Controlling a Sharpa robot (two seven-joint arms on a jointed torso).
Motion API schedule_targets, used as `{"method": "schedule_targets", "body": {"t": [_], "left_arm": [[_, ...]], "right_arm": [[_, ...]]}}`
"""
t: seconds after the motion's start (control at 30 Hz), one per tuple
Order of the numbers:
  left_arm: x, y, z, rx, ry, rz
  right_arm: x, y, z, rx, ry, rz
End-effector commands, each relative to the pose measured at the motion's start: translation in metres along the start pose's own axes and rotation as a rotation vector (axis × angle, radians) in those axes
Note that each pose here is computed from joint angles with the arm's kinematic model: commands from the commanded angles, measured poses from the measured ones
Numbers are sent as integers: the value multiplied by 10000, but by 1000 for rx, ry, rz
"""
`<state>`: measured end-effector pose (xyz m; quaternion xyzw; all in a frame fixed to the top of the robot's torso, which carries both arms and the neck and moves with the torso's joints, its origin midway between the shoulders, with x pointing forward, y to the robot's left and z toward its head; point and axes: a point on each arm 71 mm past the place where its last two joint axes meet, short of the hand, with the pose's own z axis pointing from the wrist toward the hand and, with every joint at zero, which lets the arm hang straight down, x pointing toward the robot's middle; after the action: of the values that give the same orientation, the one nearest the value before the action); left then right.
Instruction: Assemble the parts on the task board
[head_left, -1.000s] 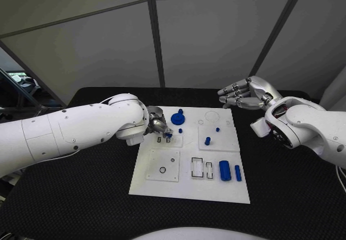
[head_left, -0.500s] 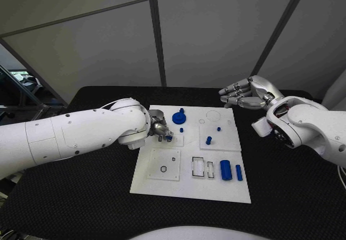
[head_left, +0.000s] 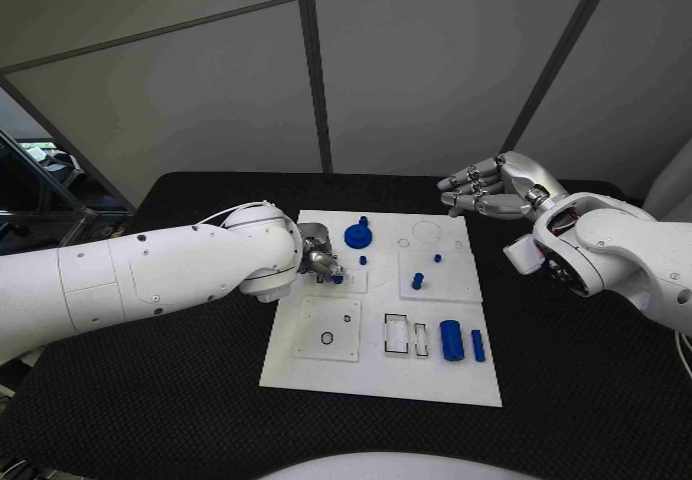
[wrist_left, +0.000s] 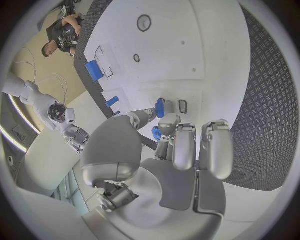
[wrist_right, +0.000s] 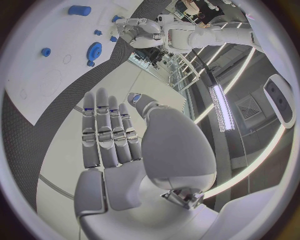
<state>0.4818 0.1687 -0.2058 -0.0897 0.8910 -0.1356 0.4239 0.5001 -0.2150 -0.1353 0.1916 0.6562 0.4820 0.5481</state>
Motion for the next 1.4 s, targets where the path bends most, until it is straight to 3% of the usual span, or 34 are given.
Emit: {"method": "schedule_targets", "body": {"t": [0.03,0.57,1.4], "left_arm": [[8,9,8,-13,-18,29],[16,10,-4,-18,-17,60],[67,-6,-10,-18,43,109]], "right_arm": [[-2,16,5,-8,7,-1],[6,19,6,-8,11,0],[13,16,6,-3,19,1]]}}
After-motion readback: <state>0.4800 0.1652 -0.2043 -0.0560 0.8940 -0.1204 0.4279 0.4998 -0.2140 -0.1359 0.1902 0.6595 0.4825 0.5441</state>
